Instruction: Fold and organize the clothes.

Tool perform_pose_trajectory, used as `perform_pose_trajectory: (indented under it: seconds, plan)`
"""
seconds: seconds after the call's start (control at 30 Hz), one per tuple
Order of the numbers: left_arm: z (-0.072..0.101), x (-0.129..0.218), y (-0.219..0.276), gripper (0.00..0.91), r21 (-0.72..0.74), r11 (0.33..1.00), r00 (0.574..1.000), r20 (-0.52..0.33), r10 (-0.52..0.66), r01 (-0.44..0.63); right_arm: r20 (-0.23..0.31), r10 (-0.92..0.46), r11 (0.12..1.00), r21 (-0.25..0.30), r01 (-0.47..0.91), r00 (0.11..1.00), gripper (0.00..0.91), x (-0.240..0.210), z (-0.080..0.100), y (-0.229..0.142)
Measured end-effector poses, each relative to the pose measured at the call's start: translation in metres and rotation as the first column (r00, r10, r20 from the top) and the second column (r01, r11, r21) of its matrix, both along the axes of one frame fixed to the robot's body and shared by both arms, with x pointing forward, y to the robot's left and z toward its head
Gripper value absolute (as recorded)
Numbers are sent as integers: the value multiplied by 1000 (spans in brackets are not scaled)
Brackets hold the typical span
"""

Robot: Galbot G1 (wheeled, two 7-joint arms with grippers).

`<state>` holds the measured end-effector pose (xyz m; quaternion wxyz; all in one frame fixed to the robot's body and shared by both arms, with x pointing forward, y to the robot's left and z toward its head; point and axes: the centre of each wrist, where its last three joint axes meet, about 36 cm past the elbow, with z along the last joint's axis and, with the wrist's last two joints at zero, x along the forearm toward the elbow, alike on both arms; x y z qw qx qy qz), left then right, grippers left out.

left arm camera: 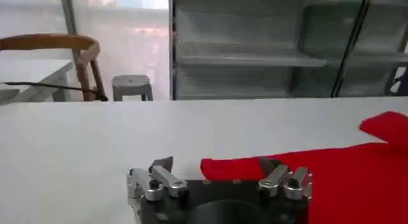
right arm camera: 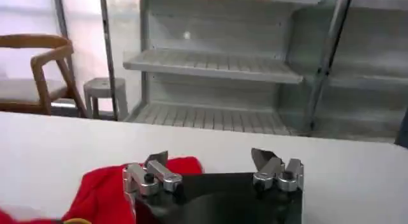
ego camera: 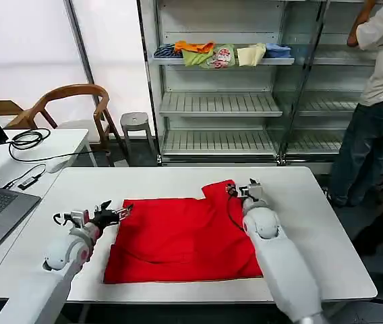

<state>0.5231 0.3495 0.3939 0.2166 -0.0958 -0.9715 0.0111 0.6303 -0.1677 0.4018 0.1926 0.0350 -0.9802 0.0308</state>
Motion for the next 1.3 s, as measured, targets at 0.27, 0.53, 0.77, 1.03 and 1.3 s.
perform_pose_trajectory:
  seconds: [0.27,0.53,0.77,1.03,1.3]
  plan:
    - [-6,19,1,907,4,1000,1000,-20,5,-5,-31,-10,1000,28,10,999,907,20,-7,10]
    - [-15,27,2,907,10,1000,999,-42,16,-16,-57,-9,999,33,11,998,907,26,-16,15]
    - [-16,29,3,20,13,1000,999,-46,19,-18,-80,-12,999,32,15,997,0,29,-20,17]
    - [-18,28,3,20,12,1000,999,-48,8,-7,-103,-4,999,48,9,995,0,31,-21,19]
    - [-21,25,2,30,6,1000,999,-51,-6,7,-112,8,999,53,-2,994,0,31,-22,20]
